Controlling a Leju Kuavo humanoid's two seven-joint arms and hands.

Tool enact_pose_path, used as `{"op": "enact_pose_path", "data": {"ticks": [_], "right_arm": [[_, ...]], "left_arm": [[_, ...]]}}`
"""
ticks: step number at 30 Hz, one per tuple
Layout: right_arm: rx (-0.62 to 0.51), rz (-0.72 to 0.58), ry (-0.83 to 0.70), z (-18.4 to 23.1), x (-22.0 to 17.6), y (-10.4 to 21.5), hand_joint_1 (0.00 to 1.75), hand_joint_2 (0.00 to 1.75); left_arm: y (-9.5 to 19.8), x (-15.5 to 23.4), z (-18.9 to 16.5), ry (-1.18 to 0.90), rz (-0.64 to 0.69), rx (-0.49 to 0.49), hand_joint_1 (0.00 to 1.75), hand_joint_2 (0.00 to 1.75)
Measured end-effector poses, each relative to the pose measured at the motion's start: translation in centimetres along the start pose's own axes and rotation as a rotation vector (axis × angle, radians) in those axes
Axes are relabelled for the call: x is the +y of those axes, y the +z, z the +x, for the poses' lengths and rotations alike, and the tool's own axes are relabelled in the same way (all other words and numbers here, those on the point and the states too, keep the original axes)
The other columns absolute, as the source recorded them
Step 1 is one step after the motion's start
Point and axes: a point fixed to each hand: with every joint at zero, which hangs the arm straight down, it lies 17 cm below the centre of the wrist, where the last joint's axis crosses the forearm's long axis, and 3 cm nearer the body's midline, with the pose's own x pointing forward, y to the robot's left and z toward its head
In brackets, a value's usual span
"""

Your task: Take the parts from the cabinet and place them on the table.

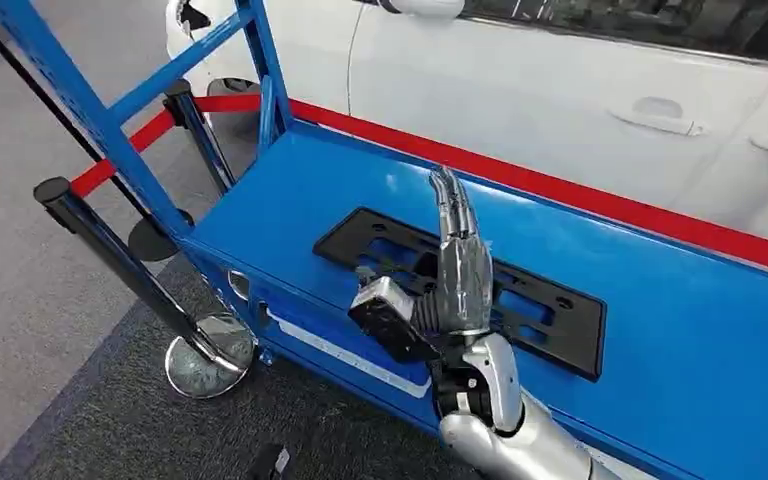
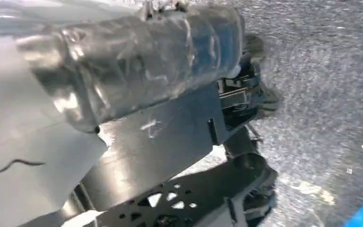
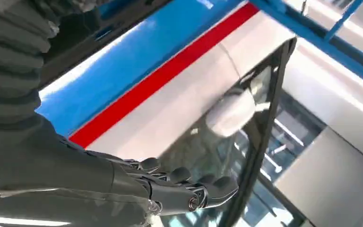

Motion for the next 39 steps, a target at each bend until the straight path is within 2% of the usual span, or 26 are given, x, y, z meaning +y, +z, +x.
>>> {"op": "enact_pose_path", "data": {"ticks": [9, 17, 30, 39], "right_arm": [[-0.044, 0.048, 0.121, 2.0, 1.5, 4.6, 0.00, 1.75], [-0.047, 0.096, 0.155, 2.0, 2.6, 5.8, 0.00, 1.75], [-0.013, 0.178, 0.209, -0.8, 5.3, 4.0, 0.00, 1.75], [0.065, 0.264, 0.241, -4.5, 8.1, 3.9, 0.00, 1.75]], "left_arm": [[0.0, 0.4, -0.5, 0.015, 0.016, 0.026, 0.00, 0.00], [0.0, 0.2, -0.7, 0.004, 0.012, 0.033, 0.00, 0.00], [0.0, -0.4, -0.3, -0.032, -0.015, 0.025, 0.00, 0.00], [0.1, -0.6, -0.4, -0.053, -0.027, 0.026, 0.00, 0.00]]}}
